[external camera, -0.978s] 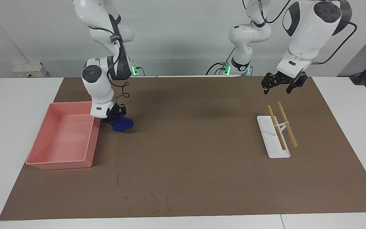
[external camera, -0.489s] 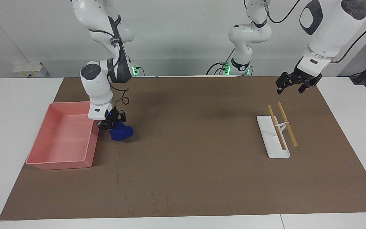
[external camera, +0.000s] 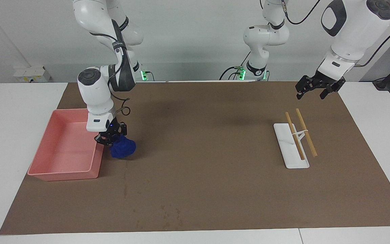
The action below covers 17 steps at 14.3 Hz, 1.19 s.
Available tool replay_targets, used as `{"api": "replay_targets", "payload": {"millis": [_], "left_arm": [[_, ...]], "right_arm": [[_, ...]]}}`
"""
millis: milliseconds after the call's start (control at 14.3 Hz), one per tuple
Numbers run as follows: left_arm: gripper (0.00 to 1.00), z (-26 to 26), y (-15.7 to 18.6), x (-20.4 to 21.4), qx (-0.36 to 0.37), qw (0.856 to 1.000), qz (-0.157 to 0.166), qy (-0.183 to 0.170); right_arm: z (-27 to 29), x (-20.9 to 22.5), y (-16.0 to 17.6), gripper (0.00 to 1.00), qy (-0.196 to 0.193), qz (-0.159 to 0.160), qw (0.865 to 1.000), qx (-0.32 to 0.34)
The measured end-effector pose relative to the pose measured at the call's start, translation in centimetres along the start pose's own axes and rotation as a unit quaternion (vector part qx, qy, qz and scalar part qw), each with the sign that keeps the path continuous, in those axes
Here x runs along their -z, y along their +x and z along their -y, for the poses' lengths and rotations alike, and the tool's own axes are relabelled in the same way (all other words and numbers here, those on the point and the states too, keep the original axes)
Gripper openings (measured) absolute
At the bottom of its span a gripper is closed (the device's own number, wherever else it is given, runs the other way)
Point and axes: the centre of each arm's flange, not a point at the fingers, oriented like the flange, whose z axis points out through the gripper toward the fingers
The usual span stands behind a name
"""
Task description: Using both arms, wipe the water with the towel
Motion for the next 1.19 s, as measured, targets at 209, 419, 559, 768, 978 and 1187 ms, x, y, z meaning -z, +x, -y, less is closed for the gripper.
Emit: {"api": "replay_targets", "payload": {"millis": [209,419,559,768,978,1187], "left_arm": [[1.0,-0.3,-0.7,2.0,-0.005,1.0,0.022,0.004],[1.0,-1.2,-1.1,5.4,-0.014,1.0,0.02,0.005],[1.0,-1.8,-1.1,5.7,-0.019,1.0,0.016,0.005],[1.0,-1.8,-1.0,5.0,-0.019,1.0,0.022,0.006],[1.0,-1.8,-1.0,4.9,-0.019,1.0,0.023,0.006],[1.0,-1.8,-1.0,4.7,-0.019,0.999,0.025,0.006]], "right_arm": [[-0.5,-1.1,1.7,0.17,-0.004,-0.016,1.0,0.004],[-1.6,-1.5,2.9,0.17,-0.01,-0.028,1.0,0.001],[-2.2,-2.3,3.6,0.17,-0.013,-0.036,0.999,0.0],[-2.9,-3.6,4.5,0.17,-0.014,-0.043,0.999,-0.002],[-3.0,-4.7,5.0,0.17,-0.022,-0.062,0.998,-0.013],[-1.6,-8.3,5.0,0.17,-0.006,-0.058,0.997,-0.052]]}}
